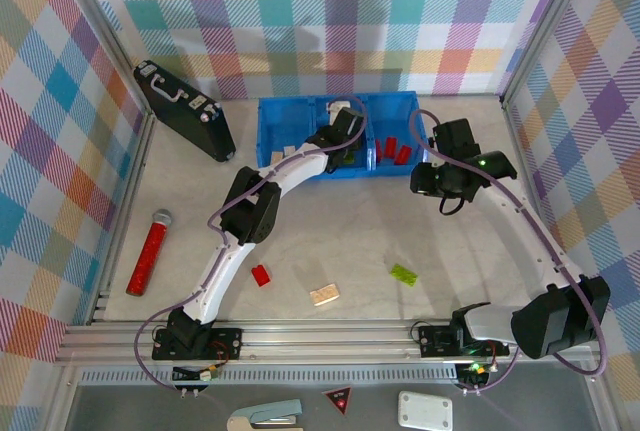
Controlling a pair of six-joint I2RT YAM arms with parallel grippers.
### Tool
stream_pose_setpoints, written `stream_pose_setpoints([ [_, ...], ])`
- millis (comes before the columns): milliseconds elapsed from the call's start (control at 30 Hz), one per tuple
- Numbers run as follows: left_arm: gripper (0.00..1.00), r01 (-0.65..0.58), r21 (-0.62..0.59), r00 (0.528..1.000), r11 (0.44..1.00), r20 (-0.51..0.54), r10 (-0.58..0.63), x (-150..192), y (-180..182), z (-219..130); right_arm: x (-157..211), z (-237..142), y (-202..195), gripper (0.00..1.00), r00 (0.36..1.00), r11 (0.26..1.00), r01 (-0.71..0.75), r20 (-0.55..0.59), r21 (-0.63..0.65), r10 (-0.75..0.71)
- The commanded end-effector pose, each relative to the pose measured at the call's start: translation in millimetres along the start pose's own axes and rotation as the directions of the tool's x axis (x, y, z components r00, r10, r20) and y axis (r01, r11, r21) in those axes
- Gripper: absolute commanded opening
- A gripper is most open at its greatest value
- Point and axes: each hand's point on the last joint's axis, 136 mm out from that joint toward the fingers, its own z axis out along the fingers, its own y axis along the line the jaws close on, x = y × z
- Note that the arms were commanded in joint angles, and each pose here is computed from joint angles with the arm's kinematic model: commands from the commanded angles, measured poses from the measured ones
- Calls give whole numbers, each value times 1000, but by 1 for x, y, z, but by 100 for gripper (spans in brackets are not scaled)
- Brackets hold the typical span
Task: Sort the legos into containers by color
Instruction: Place the lego in the container.
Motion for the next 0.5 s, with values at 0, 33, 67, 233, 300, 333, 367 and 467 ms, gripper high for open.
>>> stream_pose_setpoints([
  [0, 73, 29, 37, 998, 999, 50, -31, -42, -4, -32, 7, -5, -1, 44, 1000, 1000, -13, -10, -3, 13],
  [33, 73, 31, 42, 998, 999, 52, -33, -44, -4, -35, 8, -5, 0, 44, 1000, 1000, -15, -11, -5, 15],
  [67, 73, 30, 47, 998, 998, 51, -32, -45, -4, -38, 8, -5, 0, 44, 1000, 1000, -17, -13, -6, 17],
  [233, 73, 30, 95, 999, 995, 33, -33, -52, -10, -55, 12, -2, 2, 44, 999, 999, -25, -30, -22, 24],
  [300, 73, 23, 114, 999, 993, 21, -26, -52, -11, -62, 14, 0, 4, 44, 999, 999, -29, -42, -29, 28],
  [333, 73, 18, 122, 1000, 992, 14, -20, -52, -11, -67, 16, 2, 4, 44, 998, 999, -30, -51, -34, 28],
  [367, 73, 14, 131, 1000, 991, 8, -15, -52, -11, -70, 18, 3, 5, 44, 998, 999, -31, -60, -40, 28],
  [467, 73, -8, 151, 999, 988, -30, 12, -48, -10, -84, 25, 8, 7, 45, 995, 998, -34, -95, -47, 29],
])
